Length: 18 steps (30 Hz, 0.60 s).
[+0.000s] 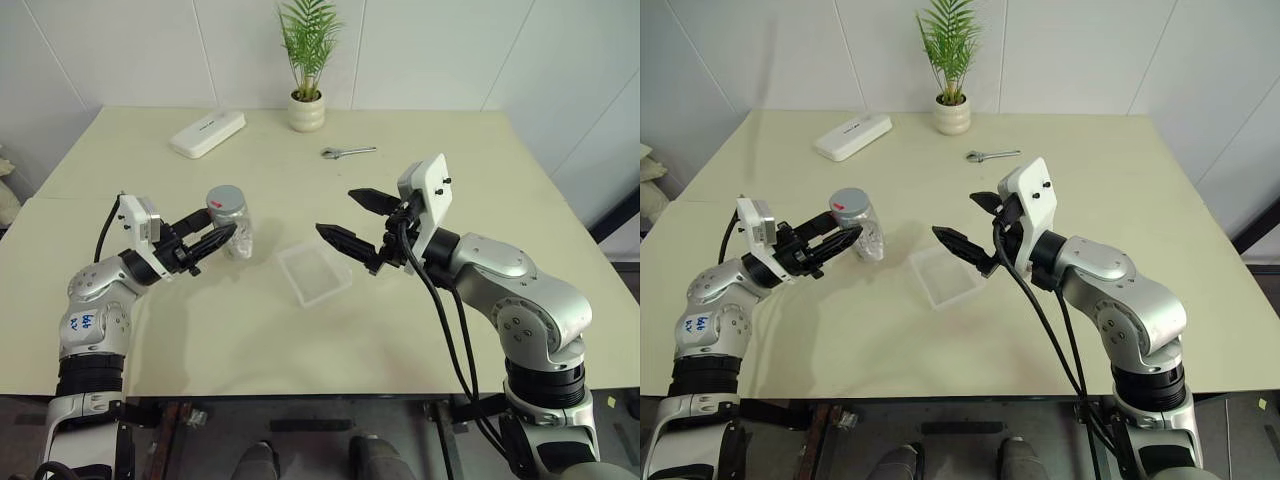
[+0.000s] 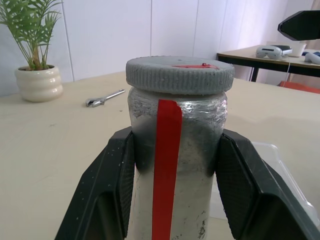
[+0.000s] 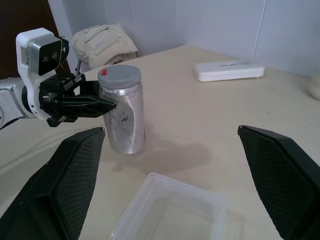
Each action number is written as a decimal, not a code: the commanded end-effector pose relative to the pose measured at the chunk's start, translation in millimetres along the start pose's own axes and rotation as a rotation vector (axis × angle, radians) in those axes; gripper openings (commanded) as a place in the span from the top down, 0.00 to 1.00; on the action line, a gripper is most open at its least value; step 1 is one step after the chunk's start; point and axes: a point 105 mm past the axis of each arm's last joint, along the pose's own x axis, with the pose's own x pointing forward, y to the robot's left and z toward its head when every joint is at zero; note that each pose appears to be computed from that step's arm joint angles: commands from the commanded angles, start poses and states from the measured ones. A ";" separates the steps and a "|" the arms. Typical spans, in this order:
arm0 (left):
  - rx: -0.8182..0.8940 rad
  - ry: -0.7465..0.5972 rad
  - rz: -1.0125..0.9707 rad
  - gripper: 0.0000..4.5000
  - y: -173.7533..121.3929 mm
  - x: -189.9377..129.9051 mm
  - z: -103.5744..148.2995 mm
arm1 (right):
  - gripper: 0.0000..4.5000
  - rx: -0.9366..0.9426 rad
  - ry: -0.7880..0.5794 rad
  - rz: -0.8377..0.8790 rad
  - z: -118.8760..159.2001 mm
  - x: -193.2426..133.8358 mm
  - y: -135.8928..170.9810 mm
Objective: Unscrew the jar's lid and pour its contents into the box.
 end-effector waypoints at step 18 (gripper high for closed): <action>-0.026 -0.156 -0.342 0.57 -51.3 70.3 16.5 | 0.00 0.027 -0.129 -0.130 21.6 30.6 32.1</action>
